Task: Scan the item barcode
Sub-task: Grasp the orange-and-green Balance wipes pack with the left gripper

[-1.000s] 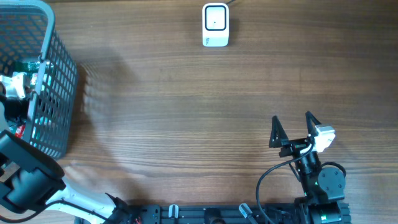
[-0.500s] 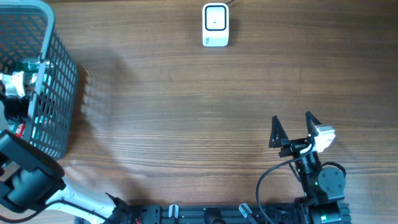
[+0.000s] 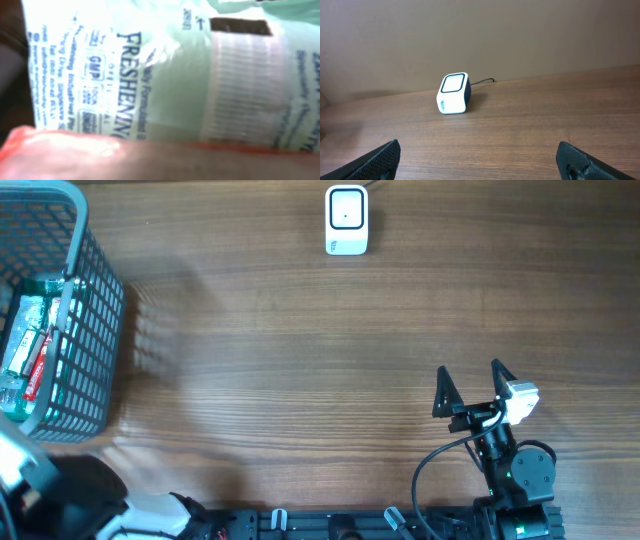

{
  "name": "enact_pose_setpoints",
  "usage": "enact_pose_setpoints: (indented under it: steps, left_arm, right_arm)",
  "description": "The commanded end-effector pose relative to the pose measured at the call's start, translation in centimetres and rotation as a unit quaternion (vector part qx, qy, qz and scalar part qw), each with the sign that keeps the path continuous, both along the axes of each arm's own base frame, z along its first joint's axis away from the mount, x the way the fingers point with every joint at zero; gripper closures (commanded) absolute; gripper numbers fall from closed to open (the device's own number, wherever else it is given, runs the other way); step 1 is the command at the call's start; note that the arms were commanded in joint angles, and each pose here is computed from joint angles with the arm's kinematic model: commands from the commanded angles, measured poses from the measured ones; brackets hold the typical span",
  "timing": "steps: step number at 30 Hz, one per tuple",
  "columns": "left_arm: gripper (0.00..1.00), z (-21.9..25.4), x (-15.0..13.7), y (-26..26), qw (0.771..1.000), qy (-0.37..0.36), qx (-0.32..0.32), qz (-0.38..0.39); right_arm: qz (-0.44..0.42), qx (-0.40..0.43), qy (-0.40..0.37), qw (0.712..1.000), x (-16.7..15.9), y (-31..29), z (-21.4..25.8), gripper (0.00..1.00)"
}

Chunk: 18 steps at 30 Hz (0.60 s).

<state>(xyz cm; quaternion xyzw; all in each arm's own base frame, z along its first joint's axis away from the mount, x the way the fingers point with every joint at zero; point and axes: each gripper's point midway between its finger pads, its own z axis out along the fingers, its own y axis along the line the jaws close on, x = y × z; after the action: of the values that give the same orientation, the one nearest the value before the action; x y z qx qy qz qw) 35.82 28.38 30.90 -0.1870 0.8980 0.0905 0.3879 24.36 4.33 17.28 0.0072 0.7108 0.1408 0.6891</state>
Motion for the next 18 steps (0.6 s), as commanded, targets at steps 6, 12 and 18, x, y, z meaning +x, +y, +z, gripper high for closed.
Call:
enact_pose_setpoints:
  steps: [6, 12, 18]
  left_arm:
    - [0.43, 15.0, -2.1, -10.0, 0.983, -0.183, 0.011, -0.012]
    - [0.44, 14.7, -2.8, -17.4, 0.982, -0.17, -0.052, -0.066]
    - [0.46, 9.7, -4.0, -24.5, 0.981, -0.059, -0.13, -0.129]
  right_arm:
    - [-0.002, 0.0, -0.004, 1.0, 0.0, -0.1, 0.1, 0.0]
    - [-0.002, 0.0, -0.004, 1.0, 0.0, -0.1, 0.1, 0.0]
    - [-0.002, 0.0, -0.004, 1.0, 0.0, -0.1, 0.1, 0.0]
